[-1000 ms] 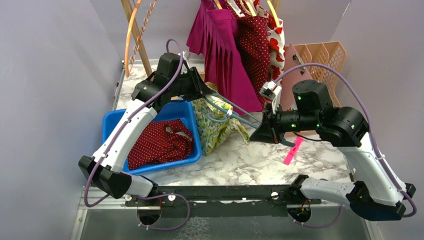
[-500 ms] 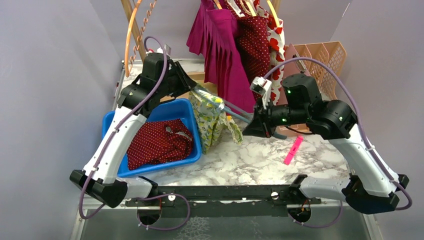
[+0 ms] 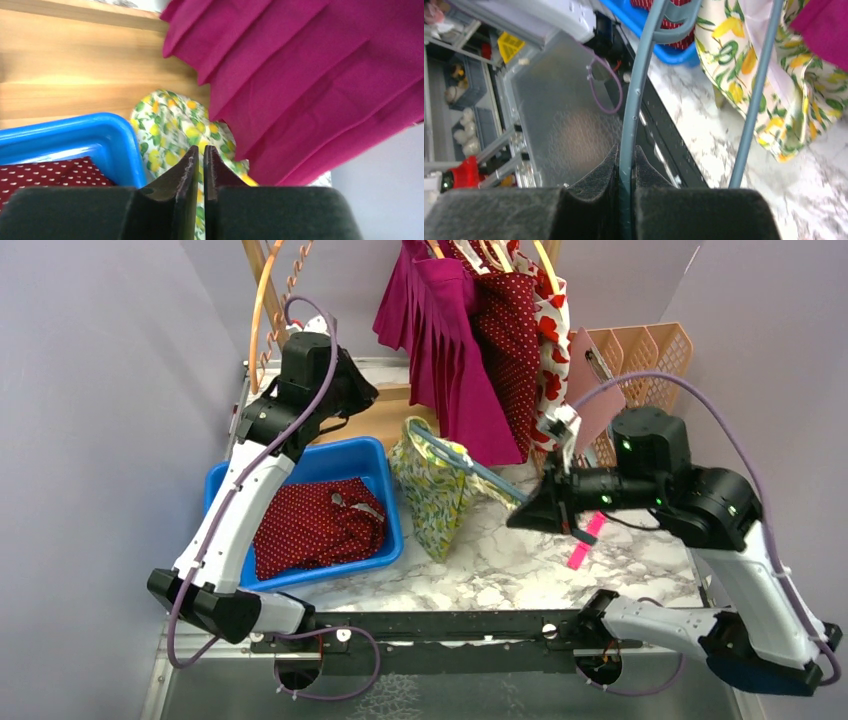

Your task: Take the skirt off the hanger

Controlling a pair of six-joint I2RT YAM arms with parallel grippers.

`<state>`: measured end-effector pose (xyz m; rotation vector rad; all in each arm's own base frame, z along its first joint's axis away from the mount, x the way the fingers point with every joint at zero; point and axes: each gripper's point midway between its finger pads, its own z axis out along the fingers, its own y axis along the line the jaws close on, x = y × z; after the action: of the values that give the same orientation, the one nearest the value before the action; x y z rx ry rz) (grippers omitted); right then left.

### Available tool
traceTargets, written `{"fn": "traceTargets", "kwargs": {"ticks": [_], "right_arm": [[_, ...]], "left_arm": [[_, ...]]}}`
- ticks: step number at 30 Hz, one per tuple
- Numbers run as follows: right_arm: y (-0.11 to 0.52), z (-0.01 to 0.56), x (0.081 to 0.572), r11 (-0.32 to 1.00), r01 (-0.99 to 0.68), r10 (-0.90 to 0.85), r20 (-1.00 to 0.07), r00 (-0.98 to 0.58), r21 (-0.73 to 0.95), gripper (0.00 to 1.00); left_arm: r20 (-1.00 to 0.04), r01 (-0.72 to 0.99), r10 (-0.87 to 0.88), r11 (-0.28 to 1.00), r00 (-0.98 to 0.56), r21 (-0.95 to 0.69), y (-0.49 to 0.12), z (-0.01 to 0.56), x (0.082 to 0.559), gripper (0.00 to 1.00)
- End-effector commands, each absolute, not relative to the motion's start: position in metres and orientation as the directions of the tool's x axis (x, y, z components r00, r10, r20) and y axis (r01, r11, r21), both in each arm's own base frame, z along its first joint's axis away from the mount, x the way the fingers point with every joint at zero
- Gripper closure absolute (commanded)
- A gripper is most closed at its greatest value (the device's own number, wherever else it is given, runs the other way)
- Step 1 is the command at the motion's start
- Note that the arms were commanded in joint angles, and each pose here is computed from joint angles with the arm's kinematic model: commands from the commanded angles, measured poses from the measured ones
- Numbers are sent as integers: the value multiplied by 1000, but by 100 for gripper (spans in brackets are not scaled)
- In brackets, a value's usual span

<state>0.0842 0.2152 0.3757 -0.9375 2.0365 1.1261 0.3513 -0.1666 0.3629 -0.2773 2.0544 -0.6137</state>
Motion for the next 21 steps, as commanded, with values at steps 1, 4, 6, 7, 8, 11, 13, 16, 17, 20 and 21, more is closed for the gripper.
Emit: {"fn": "traceTargets", "kwargs": {"ticks": [1,4,6,7,8,11,13,16,17,20,21], "right_arm": [[247,425,153,504,-753,-62,-852,-520,423,99],[252,453,179,552,-717,66,-879,-471,426,99],[267,460,185,509,-739,85,-880,-468,442,99],[275,460,187,490,-746,80,-875,-477,451,99],[281,460,191,481,-745,81,-870,-487,461,99],[297,464,200,457,-742,98,-856,-507,491,99],[304,470,204,439,-736,121,-846,-520,515,99],[312,479,207,409,-711,166,-813,-558,572,99],[315,481,206,391,-708,173,-803,-571,588,99],[322,481,203,343,-707,181,-782,-596,618,99],[324,480,203,337,-703,181,-776,-605,627,99]], "left_arm": [[-755,265,-342,789,-559,-554,-195,379,336,76],[-787,296,-366,781,-496,-550,-186,390,320,40],[-777,232,-421,790,-468,-568,-170,387,310,26],[-770,211,-446,786,-457,-581,-165,387,305,21],[-766,214,-456,778,-452,-590,-163,387,299,18],[-764,274,-461,743,-451,-610,-167,394,282,14],[-780,365,-453,703,-431,-610,-175,400,272,8],[-795,526,-463,595,-393,-607,-193,413,257,1],[-791,563,-471,557,-391,-611,-199,415,254,1],[-783,612,-473,497,-403,-615,-211,412,254,1],[-786,622,-460,489,-412,-612,-215,410,256,1]]}}
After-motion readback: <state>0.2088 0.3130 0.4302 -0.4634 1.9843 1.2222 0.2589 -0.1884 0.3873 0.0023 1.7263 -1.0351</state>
